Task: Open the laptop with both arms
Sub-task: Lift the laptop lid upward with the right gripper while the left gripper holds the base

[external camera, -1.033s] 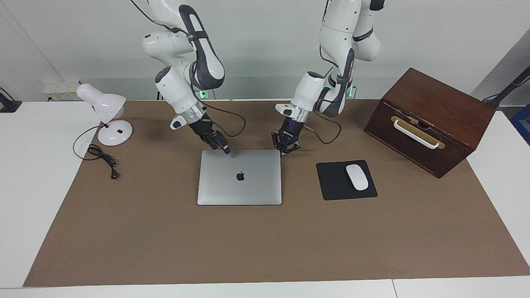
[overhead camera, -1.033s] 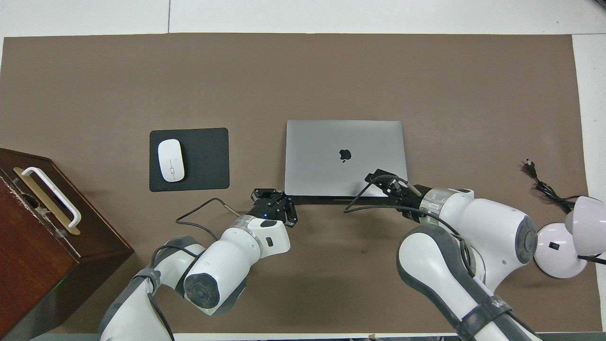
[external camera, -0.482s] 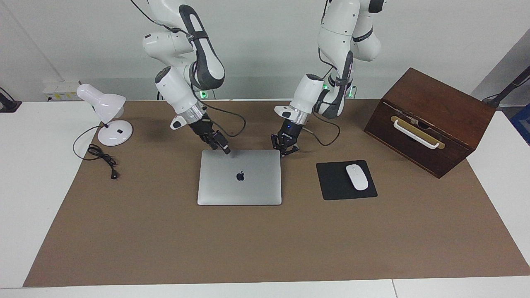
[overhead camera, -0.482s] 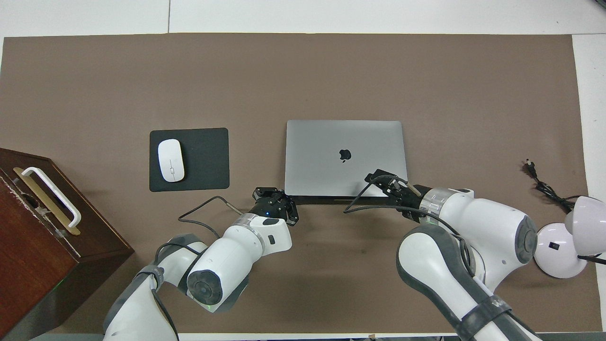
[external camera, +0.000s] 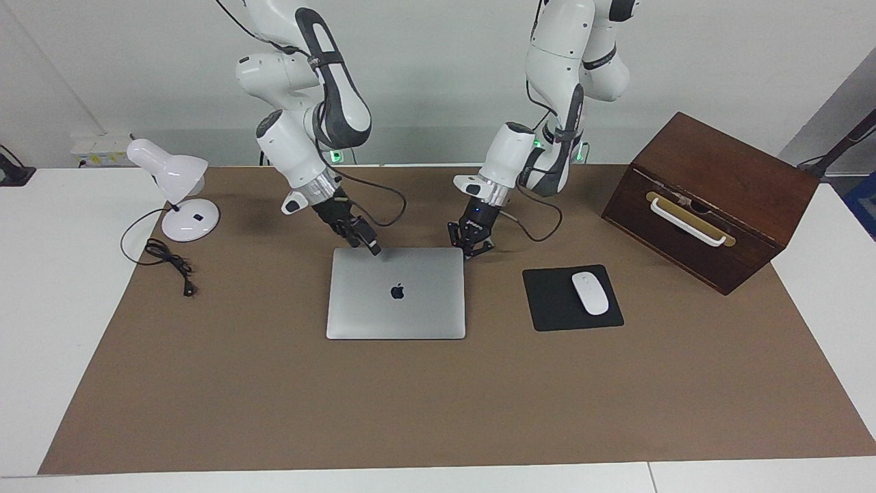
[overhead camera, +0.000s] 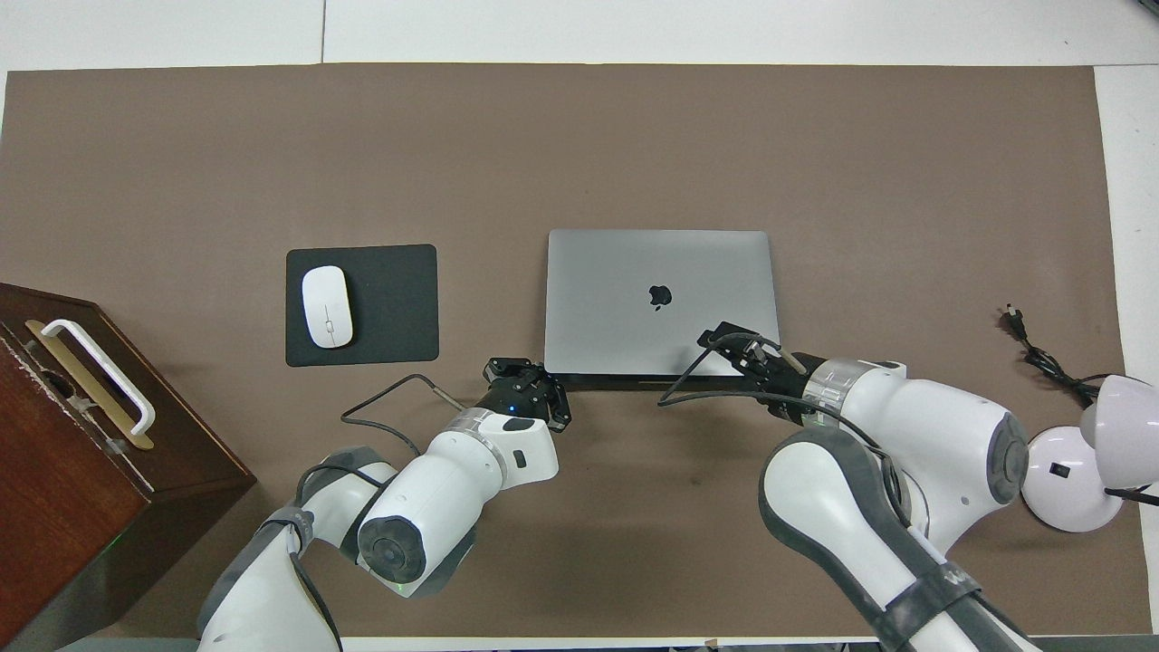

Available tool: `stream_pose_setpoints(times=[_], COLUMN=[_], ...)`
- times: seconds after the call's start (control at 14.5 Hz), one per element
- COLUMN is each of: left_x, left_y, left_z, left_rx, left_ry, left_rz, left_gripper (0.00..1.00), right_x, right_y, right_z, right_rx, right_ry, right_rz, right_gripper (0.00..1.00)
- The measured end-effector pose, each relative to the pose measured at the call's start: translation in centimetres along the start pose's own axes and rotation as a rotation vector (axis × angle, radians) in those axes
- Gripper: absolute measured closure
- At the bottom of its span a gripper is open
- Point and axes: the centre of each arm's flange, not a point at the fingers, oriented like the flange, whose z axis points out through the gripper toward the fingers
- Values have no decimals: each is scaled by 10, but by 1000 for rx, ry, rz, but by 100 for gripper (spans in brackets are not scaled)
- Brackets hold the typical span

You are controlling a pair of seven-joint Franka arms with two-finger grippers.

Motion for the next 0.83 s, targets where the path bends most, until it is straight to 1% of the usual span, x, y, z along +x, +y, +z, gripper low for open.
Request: stream_pose_setpoints(times=[0.34, 0.48, 0.69, 0.83], left_x=[0, 0, 0, 0], left_y=[0, 0, 0, 0], left_z=[0, 0, 0, 0], left_rx=[0, 0, 0, 0], left_ry=[0, 0, 0, 0], left_rz=[4, 5, 6, 6], left_gripper=[99, 99, 99, 99], right_x=[3, 5, 11, 15], right_y=[-11, -17, -31, -43], right_z=[-1, -2, -4, -5], right_rx=[43, 84, 172, 197], right_ry=[-2, -3, 4, 9], right_rz=[4, -2, -29, -38], right_gripper=[0, 0, 0, 0])
